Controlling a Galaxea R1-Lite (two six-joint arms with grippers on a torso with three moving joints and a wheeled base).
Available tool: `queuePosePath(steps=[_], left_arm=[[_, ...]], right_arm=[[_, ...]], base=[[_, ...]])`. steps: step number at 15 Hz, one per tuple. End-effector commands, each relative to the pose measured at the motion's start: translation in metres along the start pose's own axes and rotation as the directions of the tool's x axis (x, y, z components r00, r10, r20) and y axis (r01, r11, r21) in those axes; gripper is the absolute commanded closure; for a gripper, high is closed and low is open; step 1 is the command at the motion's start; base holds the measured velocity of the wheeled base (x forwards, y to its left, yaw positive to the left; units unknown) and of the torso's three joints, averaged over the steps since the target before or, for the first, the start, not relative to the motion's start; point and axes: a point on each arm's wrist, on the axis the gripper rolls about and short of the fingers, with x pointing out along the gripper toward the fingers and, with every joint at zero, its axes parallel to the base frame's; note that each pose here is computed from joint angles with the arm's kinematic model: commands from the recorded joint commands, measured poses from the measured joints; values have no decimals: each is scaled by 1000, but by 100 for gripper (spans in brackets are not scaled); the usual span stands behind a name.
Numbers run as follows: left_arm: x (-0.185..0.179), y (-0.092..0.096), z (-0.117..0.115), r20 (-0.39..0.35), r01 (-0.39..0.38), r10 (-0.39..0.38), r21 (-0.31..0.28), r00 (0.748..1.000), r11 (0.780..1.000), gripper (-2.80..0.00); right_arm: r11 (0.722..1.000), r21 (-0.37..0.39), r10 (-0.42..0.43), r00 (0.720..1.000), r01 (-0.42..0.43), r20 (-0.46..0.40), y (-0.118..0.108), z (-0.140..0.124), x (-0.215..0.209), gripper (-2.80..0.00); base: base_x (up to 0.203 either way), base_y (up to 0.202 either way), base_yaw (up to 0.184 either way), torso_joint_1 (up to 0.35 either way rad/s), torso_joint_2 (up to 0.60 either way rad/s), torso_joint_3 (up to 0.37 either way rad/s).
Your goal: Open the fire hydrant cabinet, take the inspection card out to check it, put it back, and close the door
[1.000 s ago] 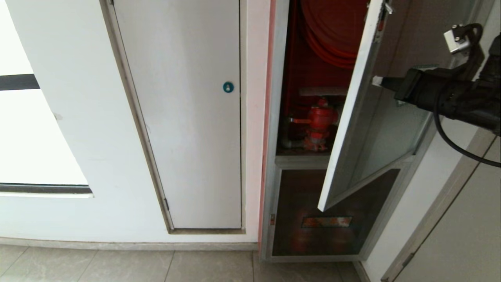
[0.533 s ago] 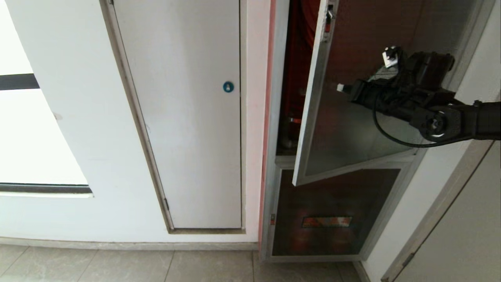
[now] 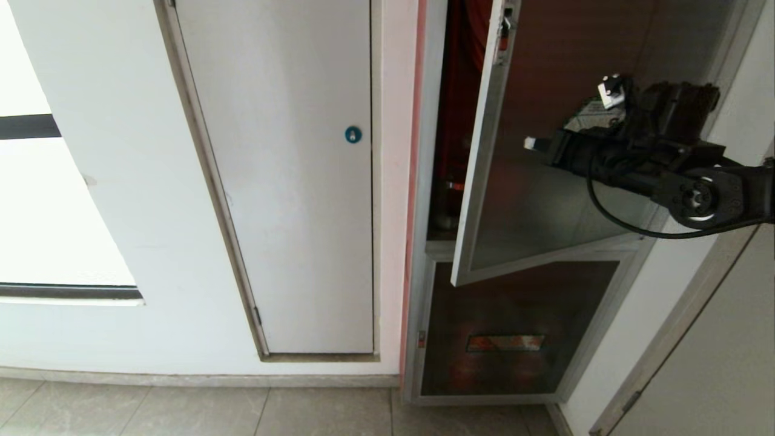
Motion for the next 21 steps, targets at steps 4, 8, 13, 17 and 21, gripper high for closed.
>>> queuePosePath(steps=[4, 8, 13, 17, 21], left_arm=[[1, 0, -2, -8, 0, 0, 0, 1000, 1000, 0], [1, 0, -2, -8, 0, 0, 0, 1000, 1000, 0], [1, 0, -2, -8, 0, 0, 0, 1000, 1000, 0], [1, 0, -2, -8, 0, 0, 0, 1000, 1000, 0], [1, 0, -2, -8, 0, 0, 0, 1000, 1000, 0]], right_arm=[[997, -30, 70, 995, -68, 67, 65, 30, -114, 0], [994, -54, 99, 987, -93, 123, 96, 18, -216, 0], [994, -65, 96, 983, -87, 156, 123, -6, -325, 0], [992, -84, -73, 960, 99, 269, 132, -23, -383, 0], [970, -90, -189, 930, 227, 315, 143, -55, -422, 0]], base=[[0, 0, 0, 0, 0, 0], [0, 0, 0, 0, 0, 0], [0, 0, 0, 0, 0, 0], [0, 0, 0, 0, 0, 0], [0, 0, 0, 0, 0, 0]])
